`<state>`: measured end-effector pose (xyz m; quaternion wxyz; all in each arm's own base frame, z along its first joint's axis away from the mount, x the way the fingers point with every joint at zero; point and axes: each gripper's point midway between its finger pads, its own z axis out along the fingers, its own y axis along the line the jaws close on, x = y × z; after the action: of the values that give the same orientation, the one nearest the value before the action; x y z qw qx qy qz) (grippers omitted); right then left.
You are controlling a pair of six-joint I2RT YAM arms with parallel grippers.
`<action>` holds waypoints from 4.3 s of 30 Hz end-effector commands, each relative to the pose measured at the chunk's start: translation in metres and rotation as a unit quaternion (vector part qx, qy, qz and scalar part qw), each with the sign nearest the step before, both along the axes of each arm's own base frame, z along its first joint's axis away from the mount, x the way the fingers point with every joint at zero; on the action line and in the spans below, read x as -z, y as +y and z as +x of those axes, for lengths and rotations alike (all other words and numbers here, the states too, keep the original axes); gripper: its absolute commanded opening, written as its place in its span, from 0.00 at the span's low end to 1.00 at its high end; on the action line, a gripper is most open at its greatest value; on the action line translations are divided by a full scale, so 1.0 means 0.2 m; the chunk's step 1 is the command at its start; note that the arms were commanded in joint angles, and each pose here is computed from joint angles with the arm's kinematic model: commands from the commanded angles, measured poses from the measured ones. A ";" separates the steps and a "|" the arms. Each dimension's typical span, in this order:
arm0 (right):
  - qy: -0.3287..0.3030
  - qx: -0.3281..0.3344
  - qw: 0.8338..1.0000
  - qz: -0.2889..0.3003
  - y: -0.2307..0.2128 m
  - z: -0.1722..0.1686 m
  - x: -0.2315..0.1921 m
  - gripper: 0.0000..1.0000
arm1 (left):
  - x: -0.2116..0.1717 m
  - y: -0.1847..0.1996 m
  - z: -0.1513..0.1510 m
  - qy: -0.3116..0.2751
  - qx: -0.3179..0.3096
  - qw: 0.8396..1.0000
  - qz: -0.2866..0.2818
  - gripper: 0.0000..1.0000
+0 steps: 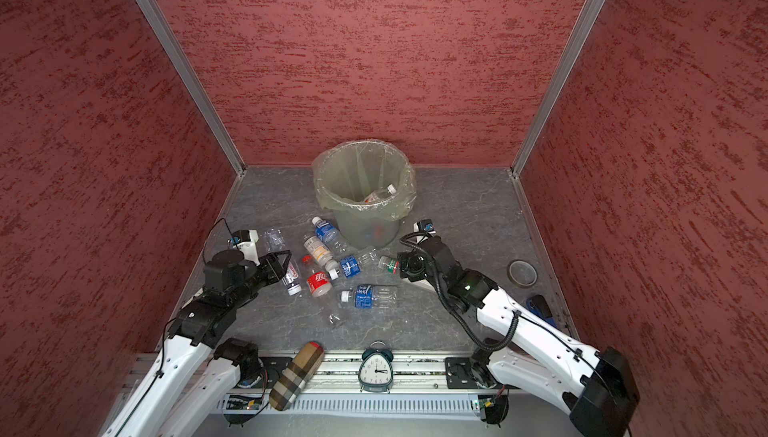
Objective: Throw the plastic bottles in the bin
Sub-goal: 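Carry the crushed bottle over the bin and release it with the left gripper, then withdraw the left gripper while the right gripper lowers to the blue-labelled bottle, then close the right gripper on the blue-labelled bottle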
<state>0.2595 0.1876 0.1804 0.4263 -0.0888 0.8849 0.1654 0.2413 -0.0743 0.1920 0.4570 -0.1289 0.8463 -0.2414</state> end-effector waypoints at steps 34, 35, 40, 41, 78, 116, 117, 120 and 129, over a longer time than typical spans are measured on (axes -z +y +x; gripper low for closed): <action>-0.002 -0.011 1.000 0.027 0.13 -0.04 -0.01 0.89 | -1.29 -0.78 0.81 -0.235 0.164 0.958 0.002 0.87; -0.002 -0.012 1.000 0.024 0.13 -0.04 -0.02 0.90 | -1.28 -0.79 0.86 -0.233 0.154 0.960 0.011 0.99; 0.005 -0.021 1.000 0.009 0.13 -0.07 -0.01 0.92 | -1.33 -0.73 0.90 -0.256 0.135 0.957 0.022 0.99; 0.007 -0.027 1.000 0.007 0.14 -0.08 -0.01 0.92 | -1.35 -0.72 0.88 -0.261 0.134 0.956 0.022 0.99; 0.122 -0.245 0.950 -0.150 0.60 -0.40 0.44 0.98 | -0.50 -0.21 0.33 -0.077 0.068 0.995 -0.018 1.00; 0.159 -0.253 0.933 -0.199 0.61 -0.42 0.64 0.60 | 0.09 -0.11 -0.04 0.090 0.043 0.995 -0.023 0.99; 0.156 -0.252 0.934 -0.201 0.60 -0.42 0.64 0.58 | 0.09 -0.10 -0.05 0.093 0.041 0.995 -0.024 0.99; 0.138 -0.248 0.937 -0.204 0.60 -0.42 0.60 0.53 | 0.10 -0.09 -0.06 0.099 0.034 0.994 -0.024 0.99; 0.075 -0.217 0.956 -0.180 0.55 -0.41 0.41 0.39 | 0.12 -0.08 -0.10 0.107 0.026 0.994 -0.026 0.99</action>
<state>0.1724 0.3048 0.0821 0.2508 -0.3644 0.8907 0.1049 0.2262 -0.0934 0.1762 0.3625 -0.1334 0.8823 -0.2689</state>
